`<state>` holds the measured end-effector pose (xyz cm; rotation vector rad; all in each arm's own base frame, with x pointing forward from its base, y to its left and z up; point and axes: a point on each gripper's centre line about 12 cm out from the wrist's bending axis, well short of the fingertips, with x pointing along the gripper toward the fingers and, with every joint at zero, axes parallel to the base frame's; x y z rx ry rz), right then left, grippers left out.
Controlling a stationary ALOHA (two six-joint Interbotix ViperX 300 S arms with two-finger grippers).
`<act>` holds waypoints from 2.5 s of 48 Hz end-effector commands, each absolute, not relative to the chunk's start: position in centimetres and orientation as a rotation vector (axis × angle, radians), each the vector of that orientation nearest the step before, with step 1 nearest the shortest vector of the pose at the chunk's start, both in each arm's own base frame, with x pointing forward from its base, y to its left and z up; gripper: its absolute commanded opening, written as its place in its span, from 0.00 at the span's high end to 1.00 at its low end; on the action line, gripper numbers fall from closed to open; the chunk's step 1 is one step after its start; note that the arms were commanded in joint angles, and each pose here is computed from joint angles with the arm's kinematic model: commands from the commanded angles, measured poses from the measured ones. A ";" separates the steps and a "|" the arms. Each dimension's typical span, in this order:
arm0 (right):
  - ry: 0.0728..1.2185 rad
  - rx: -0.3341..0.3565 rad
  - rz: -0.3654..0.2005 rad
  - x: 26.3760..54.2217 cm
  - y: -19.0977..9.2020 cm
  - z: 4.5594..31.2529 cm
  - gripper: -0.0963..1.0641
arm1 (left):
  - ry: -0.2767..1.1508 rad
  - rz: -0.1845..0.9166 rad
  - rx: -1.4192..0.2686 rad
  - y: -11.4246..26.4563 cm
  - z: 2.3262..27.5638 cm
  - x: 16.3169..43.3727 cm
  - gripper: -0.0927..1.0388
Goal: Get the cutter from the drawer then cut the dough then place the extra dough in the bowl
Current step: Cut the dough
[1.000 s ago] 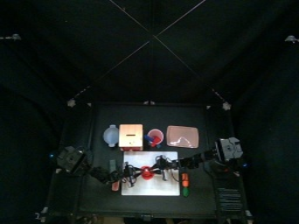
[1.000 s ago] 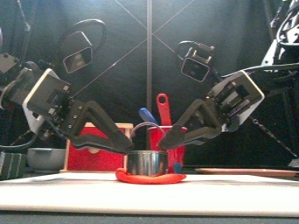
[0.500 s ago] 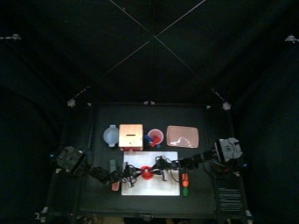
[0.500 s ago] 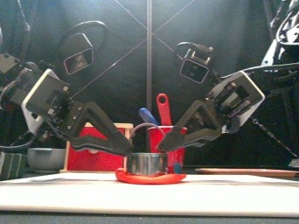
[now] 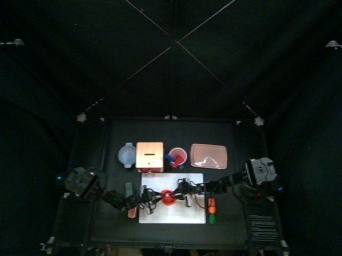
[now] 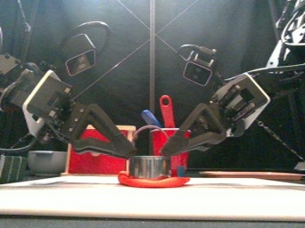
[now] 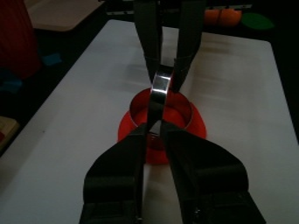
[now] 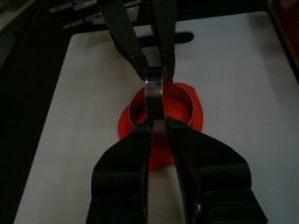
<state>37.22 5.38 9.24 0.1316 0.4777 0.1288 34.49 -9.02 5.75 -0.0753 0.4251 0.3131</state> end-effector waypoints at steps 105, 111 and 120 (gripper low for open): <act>0.411 0.123 0.130 38.0 5.1 11.9 0.30 | 0.316 0.159 -0.045 -9.3 10.8 35.2 0.26; 0.404 0.126 0.124 38.2 4.9 12.2 0.30 | 0.341 0.163 -0.033 -8.8 10.3 34.1 0.27; 0.393 0.127 0.116 38.4 4.5 12.5 0.30 | 0.344 0.156 -0.022 -8.5 10.5 33.3 0.30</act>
